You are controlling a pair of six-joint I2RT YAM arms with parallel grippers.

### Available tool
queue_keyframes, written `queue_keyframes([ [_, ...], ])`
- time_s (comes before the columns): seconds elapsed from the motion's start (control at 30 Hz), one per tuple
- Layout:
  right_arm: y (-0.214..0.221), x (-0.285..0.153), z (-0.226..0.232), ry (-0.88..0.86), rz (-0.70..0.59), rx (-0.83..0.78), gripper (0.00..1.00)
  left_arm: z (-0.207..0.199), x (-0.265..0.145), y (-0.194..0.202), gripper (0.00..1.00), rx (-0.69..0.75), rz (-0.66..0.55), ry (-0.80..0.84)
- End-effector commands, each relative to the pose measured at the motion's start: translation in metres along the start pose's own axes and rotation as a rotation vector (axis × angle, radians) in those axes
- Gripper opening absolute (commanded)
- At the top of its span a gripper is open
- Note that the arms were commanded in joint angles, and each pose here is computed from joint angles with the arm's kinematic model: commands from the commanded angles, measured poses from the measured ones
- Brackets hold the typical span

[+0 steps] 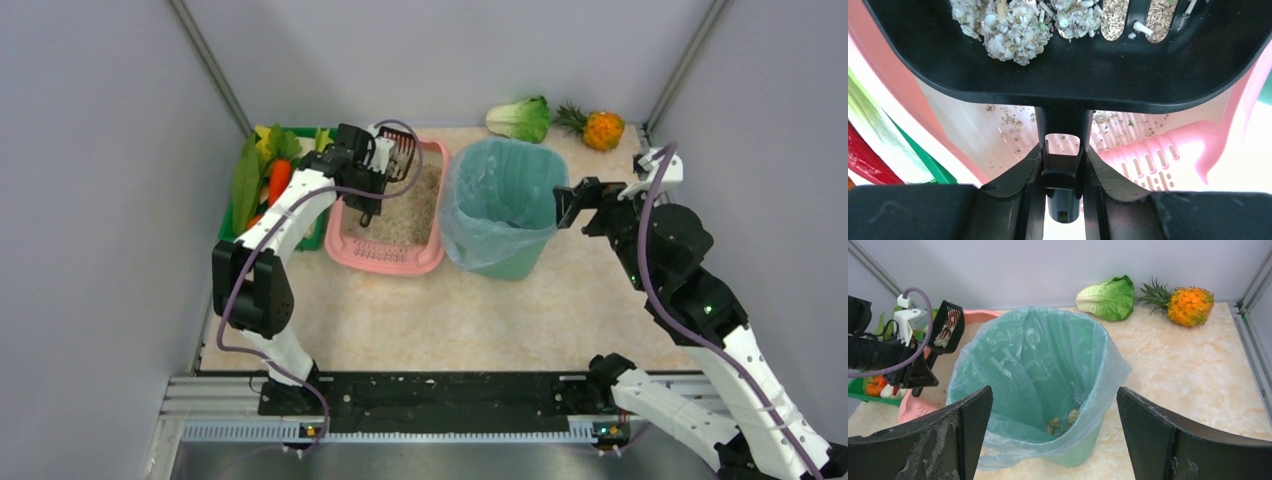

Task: Clean the litter box

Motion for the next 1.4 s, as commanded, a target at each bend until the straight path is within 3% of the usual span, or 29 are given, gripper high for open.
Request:
queue_keyframes([
  [0.0,-0.01,0.002,0.005,-0.018,-0.023,0.005,0.94,0.005,-0.016,-0.007,0.0,-0.019,-0.064,-0.026],
  [0.07,-0.007,0.002,0.003,-0.009,-0.027,0.01,0.94,0.006,-0.009,-0.014,0.0,-0.022,-0.144,-0.015],
  [0.13,-0.007,0.004,0.005,-0.017,-0.024,0.004,0.94,-0.006,-0.017,-0.021,0.0,-0.007,-0.081,0.055],
  [0.2,-0.008,0.004,0.005,-0.018,-0.014,-0.006,0.94,0.002,-0.016,-0.006,0.0,-0.016,0.024,-0.001],
  [0.47,-0.012,0.004,0.004,-0.007,-0.03,0.003,0.94,0.005,-0.017,0.015,0.0,-0.036,0.069,-0.028],
  [0.6,-0.009,0.007,0.005,-0.006,-0.022,-0.001,0.94,0.011,-0.022,0.0,0.0,-0.012,-0.024,-0.067],
  [0.73,-0.009,0.009,0.008,-0.018,-0.018,0.003,0.94,0.012,-0.03,0.006,0.0,-0.02,0.063,-0.078],
  [0.87,-0.008,0.008,0.005,-0.006,-0.022,0.002,0.94,0.026,-0.025,0.0,0.0,-0.008,0.004,-0.163],
  [0.93,-0.008,0.008,0.005,-0.006,-0.022,0.002,0.94,0.008,-0.031,0.002,0.0,-0.017,0.055,-0.063],
  [1.0,-0.009,0.007,0.005,-0.009,-0.021,0.0,0.94,0.006,-0.037,0.015,0.0,-0.031,0.104,-0.068],
  [1.07,-0.011,0.005,0.003,0.003,-0.031,0.01,0.94,0.027,-0.029,0.014,0.0,-0.013,0.03,-0.186],
  [1.13,-0.009,0.006,0.003,0.003,-0.034,0.01,0.94,0.029,-0.023,0.003,0.0,-0.008,-0.013,-0.184],
  [1.23,-0.009,0.009,0.008,-0.017,-0.016,-0.001,0.94,0.009,-0.034,-0.001,0.0,-0.033,0.119,-0.092],
  [1.3,-0.008,0.009,0.007,-0.013,-0.012,0.006,0.94,0.019,-0.031,0.0,0.0,-0.013,0.092,-0.156],
  [1.37,-0.006,0.01,0.008,-0.015,-0.02,0.014,0.94,0.011,-0.03,0.0,0.0,-0.012,0.071,-0.111],
])
Point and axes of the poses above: each gripper's point midway between its finger pads, its own x axis out along the fingers, its own z axis along the line the jaws close on, y = z × x, the point moved 2 cm from there along -x, back along the fingers, and after that the axes turned 4 degrees about -x, right-handed, at the moved point
